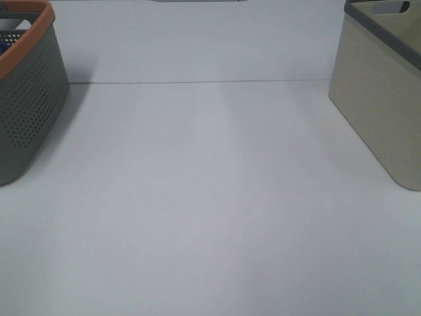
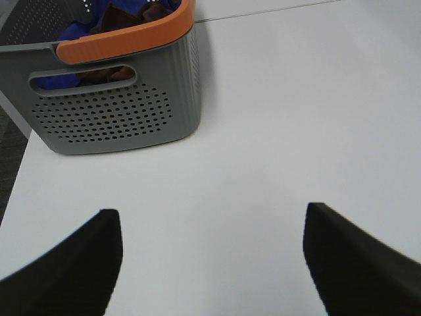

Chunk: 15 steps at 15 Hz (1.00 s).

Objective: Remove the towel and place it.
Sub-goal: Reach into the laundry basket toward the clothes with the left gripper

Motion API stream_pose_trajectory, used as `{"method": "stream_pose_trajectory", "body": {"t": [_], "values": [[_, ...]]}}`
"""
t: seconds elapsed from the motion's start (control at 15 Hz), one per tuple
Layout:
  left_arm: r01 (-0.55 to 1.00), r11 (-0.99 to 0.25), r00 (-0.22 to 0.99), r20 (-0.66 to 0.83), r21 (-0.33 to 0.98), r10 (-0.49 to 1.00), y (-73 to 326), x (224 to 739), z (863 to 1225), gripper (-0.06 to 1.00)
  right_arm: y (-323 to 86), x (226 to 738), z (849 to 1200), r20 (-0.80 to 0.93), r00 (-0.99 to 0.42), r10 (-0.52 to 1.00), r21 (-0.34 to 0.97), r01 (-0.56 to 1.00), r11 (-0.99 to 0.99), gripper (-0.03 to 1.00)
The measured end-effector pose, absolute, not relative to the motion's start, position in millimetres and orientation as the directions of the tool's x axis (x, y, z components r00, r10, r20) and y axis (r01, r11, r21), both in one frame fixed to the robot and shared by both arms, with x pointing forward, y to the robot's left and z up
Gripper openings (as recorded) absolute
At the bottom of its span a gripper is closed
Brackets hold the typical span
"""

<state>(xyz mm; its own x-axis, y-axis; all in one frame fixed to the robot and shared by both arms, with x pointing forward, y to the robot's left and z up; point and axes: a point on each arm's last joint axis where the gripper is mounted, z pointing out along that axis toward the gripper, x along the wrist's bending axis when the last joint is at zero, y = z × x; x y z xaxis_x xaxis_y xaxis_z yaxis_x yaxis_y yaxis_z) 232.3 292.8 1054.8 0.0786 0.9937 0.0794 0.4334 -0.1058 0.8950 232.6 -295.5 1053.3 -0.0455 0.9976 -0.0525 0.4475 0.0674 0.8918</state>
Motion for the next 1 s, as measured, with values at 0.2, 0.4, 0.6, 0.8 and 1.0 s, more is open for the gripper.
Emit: {"method": "stream_pose_trajectory", "body": {"t": [0.2, 0.4, 0.6, 0.8, 1.0], "values": [[0.433, -0.106, 0.079, 0.079, 0.895, 0.994, 292.8, 232.3, 1054.8, 0.73, -295.5, 232.6, 1053.3, -0.053, -0.046, 0.998, 0.892, 0.447, 0.067, 0.58], [0.433, -0.106, 0.079, 0.079, 0.895, 0.994, 292.8, 232.3, 1054.8, 0.73, -295.5, 232.6, 1053.3, -0.053, -0.046, 0.998, 0.892, 0.447, 0.067, 0.58], [0.440, -0.073, 0.032, 0.065, 0.895, 0.997, 296.1, 232.2, 1054.6, 0.91, -295.5, 232.6, 1053.3, -0.053, -0.046, 0.998, 0.892, 0.447, 0.067, 0.58], [0.442, -0.078, 0.022, 0.077, 0.894, 0.997, 297.4, 232.2, 1054.6, 0.99, -295.5, 232.6, 1053.3, -0.053, -0.046, 0.998, 0.892, 0.447, 0.067, 0.58], [0.439, -0.079, 0.021, 0.078, 0.895, 0.997, 297.5, 232.3, 1054.8, 0.99, -295.5, 232.6, 1053.3, -0.053, -0.046, 0.998, 0.892, 0.447, 0.067, 0.58]]}}
